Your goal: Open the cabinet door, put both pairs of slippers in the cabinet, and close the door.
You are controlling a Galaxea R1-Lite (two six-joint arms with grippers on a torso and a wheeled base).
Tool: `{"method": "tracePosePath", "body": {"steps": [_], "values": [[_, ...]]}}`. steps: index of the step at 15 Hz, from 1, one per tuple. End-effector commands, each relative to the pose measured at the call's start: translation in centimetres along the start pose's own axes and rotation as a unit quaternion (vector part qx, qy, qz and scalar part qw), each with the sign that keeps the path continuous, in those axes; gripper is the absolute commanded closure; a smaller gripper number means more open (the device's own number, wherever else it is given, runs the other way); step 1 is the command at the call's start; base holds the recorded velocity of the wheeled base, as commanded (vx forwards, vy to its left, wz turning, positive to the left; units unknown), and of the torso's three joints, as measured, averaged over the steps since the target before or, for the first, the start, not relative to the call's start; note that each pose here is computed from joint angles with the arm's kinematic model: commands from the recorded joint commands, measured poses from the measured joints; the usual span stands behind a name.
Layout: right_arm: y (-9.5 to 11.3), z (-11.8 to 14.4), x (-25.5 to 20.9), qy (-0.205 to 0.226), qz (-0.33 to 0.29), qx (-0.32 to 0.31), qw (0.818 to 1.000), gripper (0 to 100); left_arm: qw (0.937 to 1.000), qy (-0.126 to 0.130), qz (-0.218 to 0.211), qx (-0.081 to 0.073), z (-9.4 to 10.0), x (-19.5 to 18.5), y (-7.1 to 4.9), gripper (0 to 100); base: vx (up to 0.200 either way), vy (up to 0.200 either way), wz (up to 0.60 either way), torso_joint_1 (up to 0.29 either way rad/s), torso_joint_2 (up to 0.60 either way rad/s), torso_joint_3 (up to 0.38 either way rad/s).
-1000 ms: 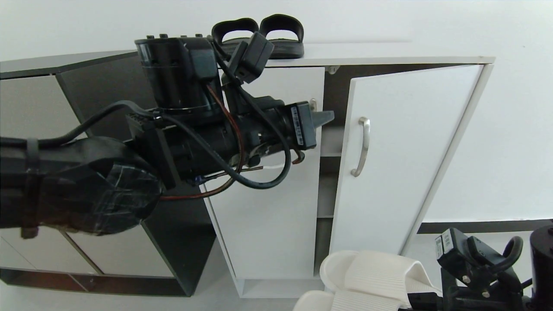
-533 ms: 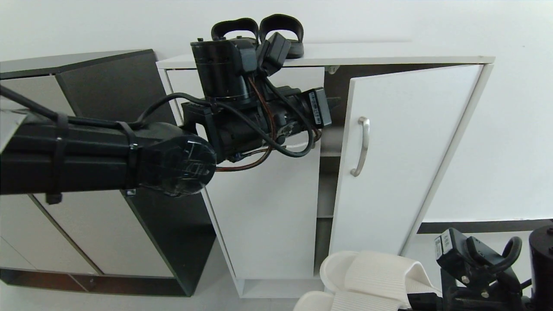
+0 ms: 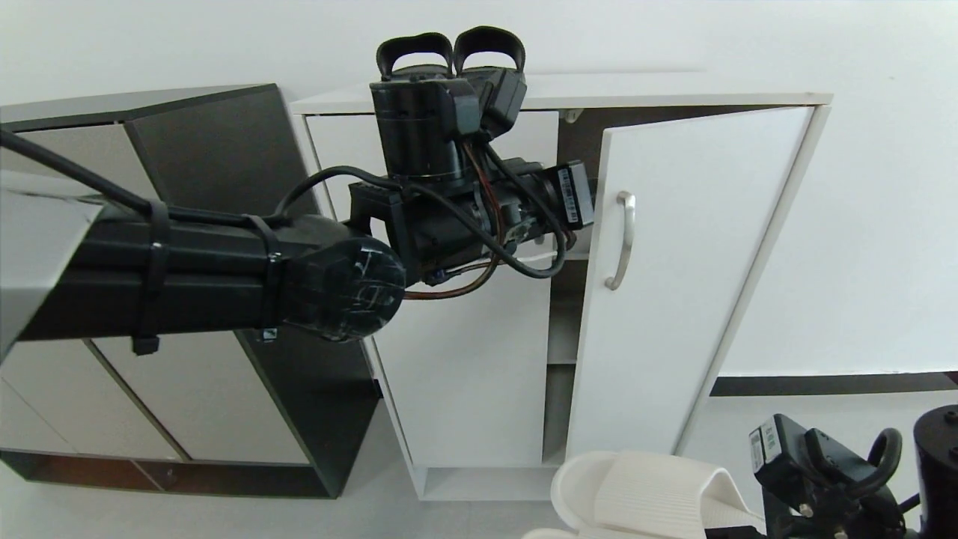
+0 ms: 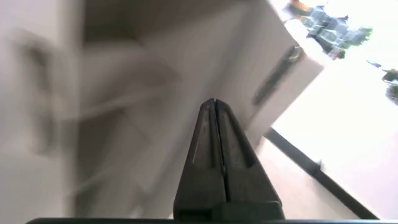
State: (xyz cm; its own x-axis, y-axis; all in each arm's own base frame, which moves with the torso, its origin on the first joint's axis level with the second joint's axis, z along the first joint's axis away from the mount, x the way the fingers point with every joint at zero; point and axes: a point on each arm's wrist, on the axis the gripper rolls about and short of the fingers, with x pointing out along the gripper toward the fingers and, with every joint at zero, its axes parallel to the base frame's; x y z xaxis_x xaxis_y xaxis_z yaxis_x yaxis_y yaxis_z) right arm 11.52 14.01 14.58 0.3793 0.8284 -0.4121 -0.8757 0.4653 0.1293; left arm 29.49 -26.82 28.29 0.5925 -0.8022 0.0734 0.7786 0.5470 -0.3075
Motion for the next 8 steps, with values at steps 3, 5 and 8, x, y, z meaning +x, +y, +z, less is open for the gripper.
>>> {"method": "tracePosePath", "body": {"steps": [3,5,8], "values": [[0.9,-0.2,-0.3,-0.002,0.02,-0.011,1.0,100,0.9976,0.034,-0.06,0.011,-2.1,-0.8,-5.3,100,-0.2,0.0,0.0,0.001,0.0,0.007],[0.9,-0.1,-0.1,-0.002,0.02,-0.009,1.0,100,0.9972,0.035,-0.064,0.011,-2.3,-0.6,-5.5,100,-0.2,0.0,0.0,0.005,0.0,0.007],[0.0,1.2,0.8,-0.013,-0.036,0.007,0.999,100,0.9996,-0.014,-0.012,0.019,0.2,-2.0,-3.7,100,0.0,0.0,0.0,0.0,0.0,0.0]]}}
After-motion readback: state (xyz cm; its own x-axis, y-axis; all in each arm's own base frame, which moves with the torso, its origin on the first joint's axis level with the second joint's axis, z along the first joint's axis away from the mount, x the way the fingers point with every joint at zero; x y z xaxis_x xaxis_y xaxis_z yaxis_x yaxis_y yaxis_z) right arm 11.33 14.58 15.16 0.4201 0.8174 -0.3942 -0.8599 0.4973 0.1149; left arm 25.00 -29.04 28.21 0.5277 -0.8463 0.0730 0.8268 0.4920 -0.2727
